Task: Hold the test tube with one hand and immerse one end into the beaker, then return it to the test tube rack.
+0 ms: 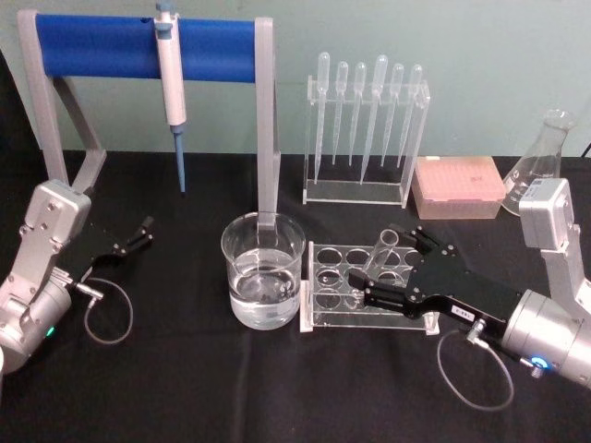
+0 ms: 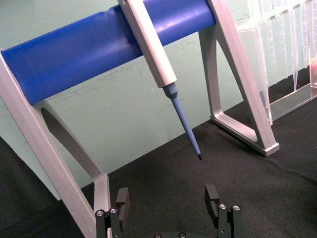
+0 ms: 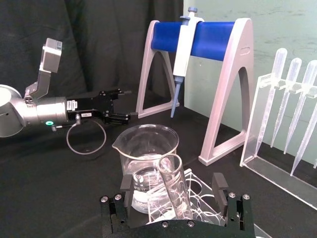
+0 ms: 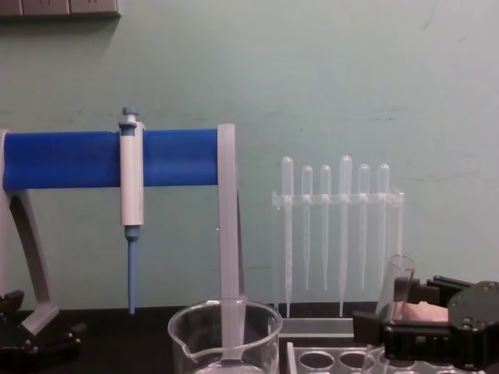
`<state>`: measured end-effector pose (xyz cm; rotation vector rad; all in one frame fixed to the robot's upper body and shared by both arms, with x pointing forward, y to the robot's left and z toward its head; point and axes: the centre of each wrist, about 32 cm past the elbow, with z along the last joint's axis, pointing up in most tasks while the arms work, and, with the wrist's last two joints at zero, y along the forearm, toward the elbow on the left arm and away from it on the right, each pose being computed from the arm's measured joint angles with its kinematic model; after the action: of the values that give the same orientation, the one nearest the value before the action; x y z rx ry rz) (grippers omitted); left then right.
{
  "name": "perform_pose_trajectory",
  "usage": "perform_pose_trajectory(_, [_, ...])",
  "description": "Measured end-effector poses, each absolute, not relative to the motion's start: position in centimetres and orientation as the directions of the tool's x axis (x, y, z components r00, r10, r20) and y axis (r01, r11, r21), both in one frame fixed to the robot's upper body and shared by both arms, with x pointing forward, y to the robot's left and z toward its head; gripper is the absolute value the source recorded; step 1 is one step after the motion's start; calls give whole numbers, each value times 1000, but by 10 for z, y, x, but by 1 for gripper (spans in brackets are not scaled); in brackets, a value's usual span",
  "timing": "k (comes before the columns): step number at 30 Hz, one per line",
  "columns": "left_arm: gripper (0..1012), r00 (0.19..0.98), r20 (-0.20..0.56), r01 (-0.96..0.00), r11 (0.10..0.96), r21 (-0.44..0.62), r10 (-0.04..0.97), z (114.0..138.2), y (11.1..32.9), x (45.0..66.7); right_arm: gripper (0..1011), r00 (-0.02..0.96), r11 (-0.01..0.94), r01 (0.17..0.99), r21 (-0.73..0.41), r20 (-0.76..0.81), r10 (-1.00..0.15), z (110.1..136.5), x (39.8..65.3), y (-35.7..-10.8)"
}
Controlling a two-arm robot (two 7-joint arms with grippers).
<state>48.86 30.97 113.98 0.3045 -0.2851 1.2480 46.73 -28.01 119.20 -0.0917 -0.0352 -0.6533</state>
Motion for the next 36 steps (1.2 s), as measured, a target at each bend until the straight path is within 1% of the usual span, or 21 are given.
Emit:
perform_pose_trajectory(3, [1000, 292, 374, -955, 287, 70, 880, 1140, 310, 489, 997, 794, 790, 608, -74, 61, -605, 1192, 467, -281])
perform_pose_trajectory(5, [1000, 292, 374, -955, 287, 70, 880, 1140, 310, 489, 966, 794, 791, 608, -75, 61, -605, 1192, 467, -281])
perform_pose_trajectory(7, [1000, 292, 374, -955, 287, 70, 880, 1140, 310, 489, 899, 795, 791, 607, -75, 61, -604, 1192, 467, -281])
perform_pose_trajectory(9, [1000, 292, 374, -955, 287, 70, 880, 1140, 310, 489, 888, 795, 791, 607, -74, 60, -604, 1192, 467, -281])
perform_pose_trajectory(11, [1000, 292, 374, -955, 287, 70, 880, 1140, 310, 489, 814, 795, 792, 606, -74, 60, -603, 1192, 467, -282])
perform_pose_trajectory(14, [1000, 292, 374, -955, 287, 70, 880, 1140, 310, 489, 738, 796, 792, 606, -74, 59, -603, 1192, 467, -282])
perform_pose_trajectory(15, [1000, 292, 374, -955, 287, 70, 880, 1140, 310, 489, 682, 796, 792, 606, -74, 59, -603, 1192, 467, -282])
perform_pose_trajectory(17, [1000, 292, 374, -955, 287, 70, 880, 1140, 310, 489, 643, 796, 793, 605, -74, 59, -602, 1192, 467, -282])
perform_pose_trajectory(18, [1000, 292, 374, -955, 287, 70, 880, 1140, 310, 489, 582, 796, 793, 605, -73, 59, -602, 1192, 467, -282])
perform_pose_trajectory(21, [1000, 292, 374, -955, 287, 70, 880, 1140, 310, 489, 520, 796, 793, 605, -73, 59, -602, 1192, 467, -282])
perform_pose_trajectory(22, [1000, 292, 374, -955, 287, 70, 880, 1140, 310, 489, 459, 796, 793, 605, -73, 59, -602, 1192, 467, -282])
perform_pose_trajectory(24, [1000, 292, 374, -955, 287, 70, 880, 1140, 310, 489, 421, 797, 793, 604, -73, 59, -601, 1192, 467, -282])
perform_pose_trajectory(25, [1000, 292, 374, -955, 287, 70, 880, 1140, 310, 489, 365, 797, 793, 604, -73, 59, -601, 1192, 467, -282])
perform_pose_trajectory(28, [1000, 292, 374, -955, 287, 70, 880, 1140, 310, 489, 281, 797, 793, 604, -73, 59, -601, 1193, 467, -282])
perform_pose_trajectory(31, [1000, 292, 374, -955, 287, 70, 880, 1140, 310, 489, 253, 797, 793, 605, -73, 59, -602, 1193, 467, -283])
perform_pose_trajectory(36, [1000, 292, 374, -955, 287, 70, 880, 1140, 310, 489, 251, 797, 793, 604, -73, 59, -601, 1193, 467, -283])
